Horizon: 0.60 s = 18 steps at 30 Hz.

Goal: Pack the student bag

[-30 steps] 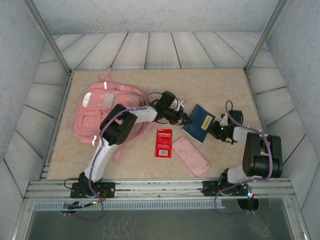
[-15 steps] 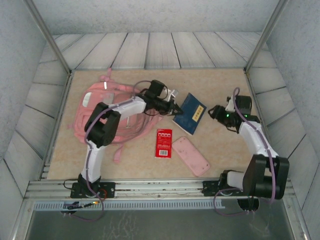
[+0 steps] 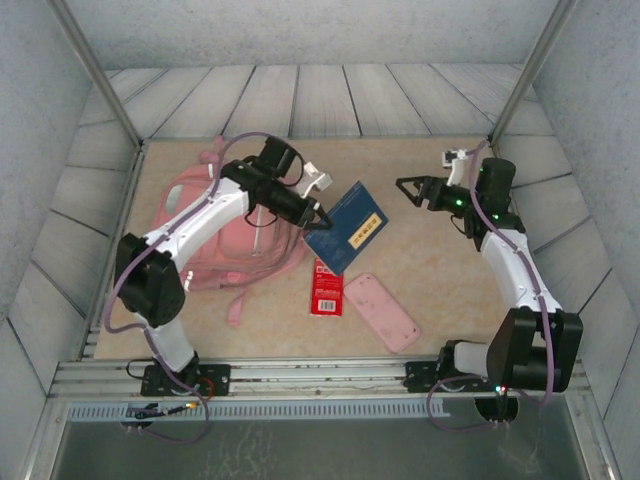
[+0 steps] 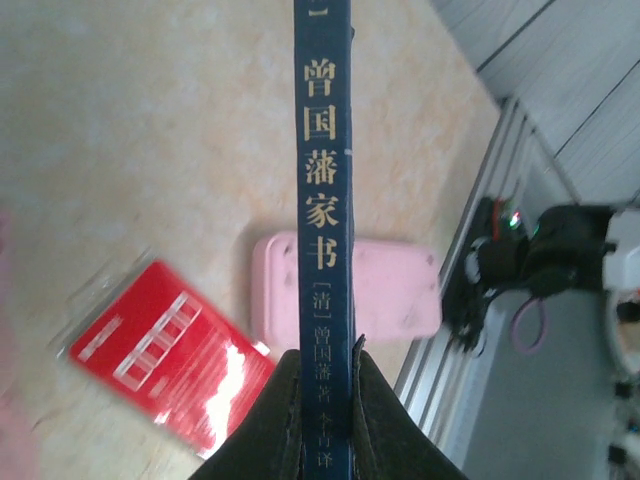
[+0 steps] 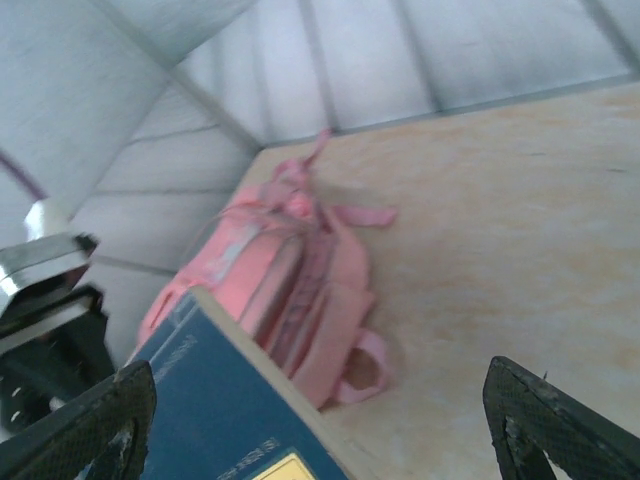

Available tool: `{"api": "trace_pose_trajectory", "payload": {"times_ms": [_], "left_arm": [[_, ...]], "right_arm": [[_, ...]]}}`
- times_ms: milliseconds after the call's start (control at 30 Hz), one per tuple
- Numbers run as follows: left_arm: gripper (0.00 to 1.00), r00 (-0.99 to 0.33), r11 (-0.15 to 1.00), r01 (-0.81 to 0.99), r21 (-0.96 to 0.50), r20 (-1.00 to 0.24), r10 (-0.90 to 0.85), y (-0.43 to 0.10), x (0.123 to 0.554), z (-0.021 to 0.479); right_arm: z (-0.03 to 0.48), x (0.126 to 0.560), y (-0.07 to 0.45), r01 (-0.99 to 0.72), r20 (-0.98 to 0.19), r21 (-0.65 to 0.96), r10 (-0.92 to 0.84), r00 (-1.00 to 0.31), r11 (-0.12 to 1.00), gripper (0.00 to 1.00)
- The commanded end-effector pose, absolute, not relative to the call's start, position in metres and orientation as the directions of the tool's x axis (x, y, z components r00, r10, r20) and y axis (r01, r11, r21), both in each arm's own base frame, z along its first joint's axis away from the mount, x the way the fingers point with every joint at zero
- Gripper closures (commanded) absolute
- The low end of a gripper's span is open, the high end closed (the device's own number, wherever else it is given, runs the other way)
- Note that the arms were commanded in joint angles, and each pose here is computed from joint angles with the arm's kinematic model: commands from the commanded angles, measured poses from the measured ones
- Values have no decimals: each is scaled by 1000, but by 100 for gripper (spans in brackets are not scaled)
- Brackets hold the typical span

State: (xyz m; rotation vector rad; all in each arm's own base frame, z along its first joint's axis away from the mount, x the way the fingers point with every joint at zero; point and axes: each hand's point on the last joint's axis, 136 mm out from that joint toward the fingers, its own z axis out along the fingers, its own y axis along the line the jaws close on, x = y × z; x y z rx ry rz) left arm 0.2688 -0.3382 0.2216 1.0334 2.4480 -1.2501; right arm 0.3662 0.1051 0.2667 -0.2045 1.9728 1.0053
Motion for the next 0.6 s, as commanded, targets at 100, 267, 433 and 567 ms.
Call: {"api": "trace_pose_trajectory", "payload": {"times_ms": [100,267,433,567], "left_arm": [[96,-629,348,749,-565,-440,640,-301,228,213],[100,-566,270,781,-564,-453,689,-291,206,217],[100,-533,215,803,-556,-509,676,-291,198,230],[100,-513,190,815,-548,-529,676,-292,198,236]], "right_arm": [[284,326,169,-777,-866,459,23,-499,430,16],[263,301,200,-833,-873,424,-86,-481,354,16],[240,282,222,-846,-846,436,-182,-502,306,20],[238,274,226,-847,-840,448,-189,-509,288,27]]}}
